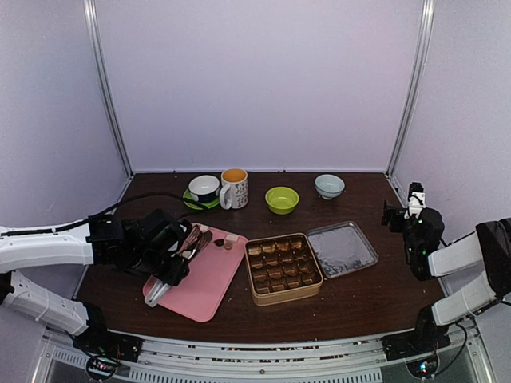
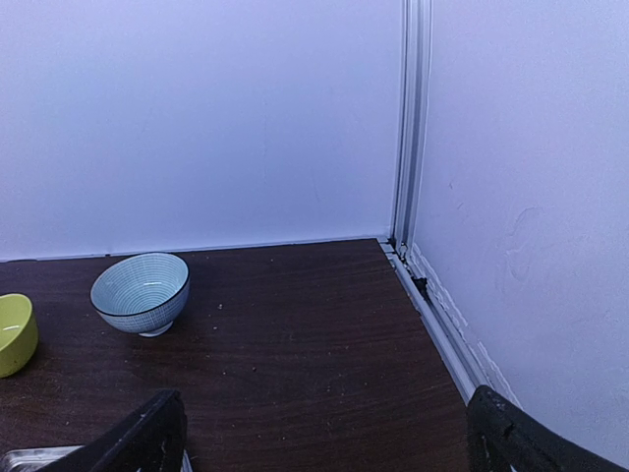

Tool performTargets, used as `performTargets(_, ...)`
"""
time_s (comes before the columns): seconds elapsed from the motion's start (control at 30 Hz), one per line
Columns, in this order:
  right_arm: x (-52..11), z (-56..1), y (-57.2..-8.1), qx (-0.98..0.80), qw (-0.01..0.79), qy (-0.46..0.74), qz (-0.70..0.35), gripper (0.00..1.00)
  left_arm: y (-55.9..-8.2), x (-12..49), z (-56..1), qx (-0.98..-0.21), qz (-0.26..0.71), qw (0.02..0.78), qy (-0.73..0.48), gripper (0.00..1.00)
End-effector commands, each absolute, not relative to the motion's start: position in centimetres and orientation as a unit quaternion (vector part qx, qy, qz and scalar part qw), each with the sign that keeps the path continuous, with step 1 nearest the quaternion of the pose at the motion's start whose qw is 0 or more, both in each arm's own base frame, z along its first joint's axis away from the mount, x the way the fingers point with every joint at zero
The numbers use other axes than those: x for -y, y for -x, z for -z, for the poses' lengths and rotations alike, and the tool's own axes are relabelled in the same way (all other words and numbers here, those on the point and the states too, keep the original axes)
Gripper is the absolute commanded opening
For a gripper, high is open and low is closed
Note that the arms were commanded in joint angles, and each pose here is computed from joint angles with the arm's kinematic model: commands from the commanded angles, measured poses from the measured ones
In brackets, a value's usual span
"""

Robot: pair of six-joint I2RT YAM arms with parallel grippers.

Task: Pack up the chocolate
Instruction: Pick up the clamp from the plate, then place the clamp on the plate.

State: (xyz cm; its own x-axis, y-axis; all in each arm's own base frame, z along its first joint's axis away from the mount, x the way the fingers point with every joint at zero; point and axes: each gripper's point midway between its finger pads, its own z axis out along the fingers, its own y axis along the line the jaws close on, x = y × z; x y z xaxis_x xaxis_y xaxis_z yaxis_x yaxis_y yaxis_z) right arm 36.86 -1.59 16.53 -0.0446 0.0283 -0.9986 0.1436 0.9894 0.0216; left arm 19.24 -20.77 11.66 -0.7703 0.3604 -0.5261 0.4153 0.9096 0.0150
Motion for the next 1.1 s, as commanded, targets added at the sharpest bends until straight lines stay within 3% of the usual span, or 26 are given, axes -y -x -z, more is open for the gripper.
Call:
performTargets(0.0, 1.7, -17.4, -37.1, -0.711, 0.700, -0.061, 0.040, 1.00, -19.7, 19.9, -13.0, -0.947, 0.081, 0.260, -0.169, 0.45)
performTargets(0.53, 1.7, -17.5, -37.1, -0.710, 0.700, -0.061, 0.040, 1.00, -16.7, 17.1, -11.0, -0.978, 0.063, 0.136, -0.148, 0.45)
performTargets(1.07, 1.7, -17.4, -37.1, -0.711, 0.700, -0.062, 0.040, 1.00, -17.3, 16.2, -6.0, -0.983, -0.002, 0.089, -0.158, 0.45)
